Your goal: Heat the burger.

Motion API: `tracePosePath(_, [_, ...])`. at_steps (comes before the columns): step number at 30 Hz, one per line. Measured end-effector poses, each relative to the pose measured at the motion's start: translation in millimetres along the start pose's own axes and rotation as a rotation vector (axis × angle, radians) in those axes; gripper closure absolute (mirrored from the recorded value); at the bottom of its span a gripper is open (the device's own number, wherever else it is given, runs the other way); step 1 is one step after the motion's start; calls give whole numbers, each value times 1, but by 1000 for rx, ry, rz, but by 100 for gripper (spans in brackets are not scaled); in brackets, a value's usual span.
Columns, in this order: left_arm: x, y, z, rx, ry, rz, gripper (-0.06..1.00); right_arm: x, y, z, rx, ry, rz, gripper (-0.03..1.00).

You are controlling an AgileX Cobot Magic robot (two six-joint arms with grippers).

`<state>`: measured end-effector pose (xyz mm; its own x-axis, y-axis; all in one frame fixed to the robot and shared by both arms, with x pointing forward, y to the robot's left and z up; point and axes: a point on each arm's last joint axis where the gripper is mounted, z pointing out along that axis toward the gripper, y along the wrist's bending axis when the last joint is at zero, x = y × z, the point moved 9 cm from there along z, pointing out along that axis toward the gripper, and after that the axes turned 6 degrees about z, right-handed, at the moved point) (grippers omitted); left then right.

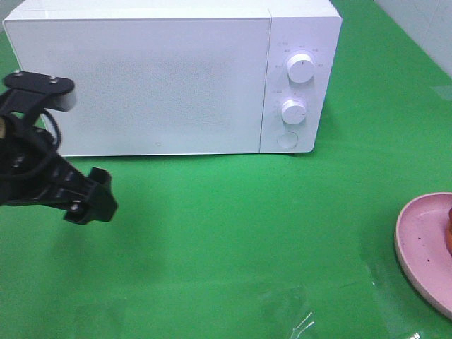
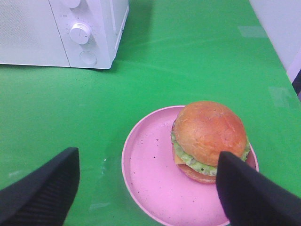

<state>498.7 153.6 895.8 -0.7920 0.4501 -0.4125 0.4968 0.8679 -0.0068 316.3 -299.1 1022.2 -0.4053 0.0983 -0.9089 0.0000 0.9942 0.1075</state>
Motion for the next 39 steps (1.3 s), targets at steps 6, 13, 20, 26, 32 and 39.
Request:
tracePosePath(6, [24, 46, -40, -107, 58, -65, -4, 0, 0, 0, 0, 0, 0, 21])
tracePosePath(13, [50, 66, -72, -163, 116, -147, -4, 0, 0, 0, 0, 0, 0, 21])
tracePosePath(20, [71, 80, -90, -167, 150, -312, -4, 0, 0, 0, 0, 0, 0, 21])
tracePosePath(26, [88, 69, -102, -143, 107, -347, -4, 0, 0, 0, 0, 0, 0, 21])
tracePosePath(32, [114, 57, -103, -136, 83, -351, -4, 0, 0, 0, 0, 0, 0, 21])
tracePosePath(39, [119, 49, -133, -170, -140, -315, -5, 0, 0, 0, 0, 0, 0, 21])
